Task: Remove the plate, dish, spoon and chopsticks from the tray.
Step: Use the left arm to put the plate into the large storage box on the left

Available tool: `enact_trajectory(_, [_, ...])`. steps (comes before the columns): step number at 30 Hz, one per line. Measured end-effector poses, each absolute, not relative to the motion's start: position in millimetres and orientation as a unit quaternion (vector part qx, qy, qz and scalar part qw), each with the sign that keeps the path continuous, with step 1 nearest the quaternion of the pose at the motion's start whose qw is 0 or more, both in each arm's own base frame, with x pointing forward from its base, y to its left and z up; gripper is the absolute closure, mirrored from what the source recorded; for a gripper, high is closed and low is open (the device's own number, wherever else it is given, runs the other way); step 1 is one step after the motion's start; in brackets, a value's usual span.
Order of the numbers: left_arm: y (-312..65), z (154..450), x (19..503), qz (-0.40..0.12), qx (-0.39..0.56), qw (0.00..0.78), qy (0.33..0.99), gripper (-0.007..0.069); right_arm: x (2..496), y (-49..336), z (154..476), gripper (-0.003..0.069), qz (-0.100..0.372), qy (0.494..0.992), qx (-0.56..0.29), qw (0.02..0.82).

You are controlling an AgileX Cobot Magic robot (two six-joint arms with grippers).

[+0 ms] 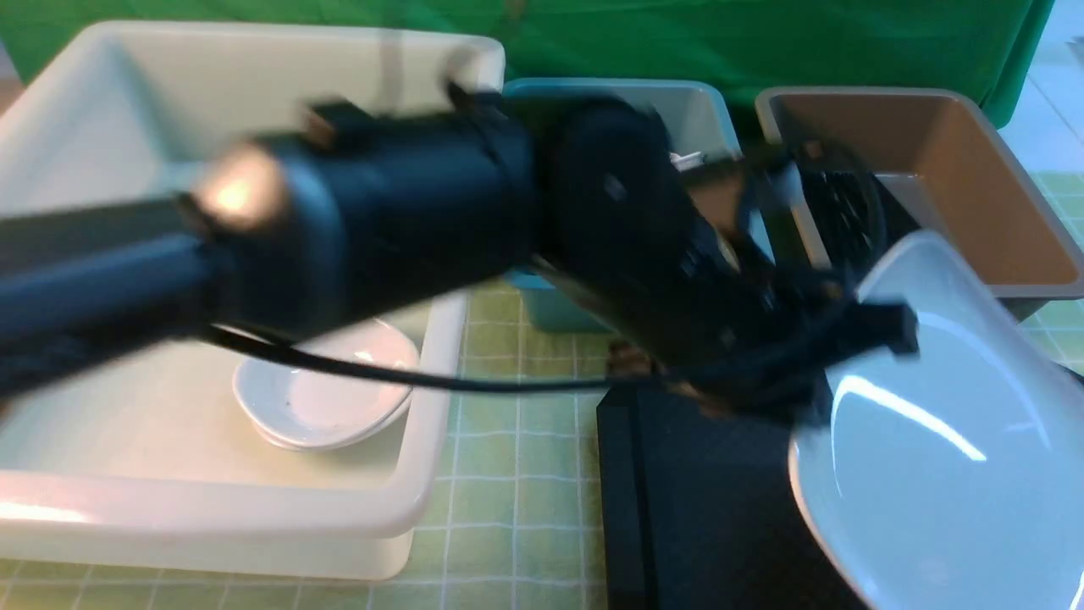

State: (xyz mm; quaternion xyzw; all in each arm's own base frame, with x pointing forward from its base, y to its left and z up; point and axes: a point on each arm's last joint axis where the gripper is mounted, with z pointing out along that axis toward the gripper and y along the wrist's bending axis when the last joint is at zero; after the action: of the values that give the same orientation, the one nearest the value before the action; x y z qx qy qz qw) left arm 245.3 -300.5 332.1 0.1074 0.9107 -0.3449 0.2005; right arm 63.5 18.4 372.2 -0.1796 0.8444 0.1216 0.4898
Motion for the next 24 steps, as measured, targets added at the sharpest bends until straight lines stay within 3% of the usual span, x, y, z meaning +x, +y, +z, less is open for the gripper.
enact_trajectory(7, [-215,400,259,-0.355,0.046,0.293,0.887,0.0613,64,18,372,0.0595,0.121,0.844,-0.18,0.49])
enact_trajectory(10, [-154,424,267,-0.331,-0.017,0.337,0.881,0.0613,64,18,372,0.0595,0.121,0.844,-0.18,0.49])
enact_trajectory(11, [-150,425,267,-0.329,-0.021,0.339,0.881,0.0613,64,18,372,0.0595,0.121,0.844,-0.18,0.49])
enact_trajectory(14, [-71,441,272,-0.279,-0.11,0.383,0.874,0.0613,64,18,372,0.0592,0.121,0.844,-0.18,0.49])
enact_trajectory(21, [60,439,266,-0.185,-0.273,0.41,0.851,0.0613,64,18,372,0.0588,0.121,0.844,-0.18,0.49])
enact_trajectory(24, [89,428,270,-0.17,-0.296,0.397,0.852,0.0613,64,18,372,0.0589,0.121,0.844,-0.18,0.49])
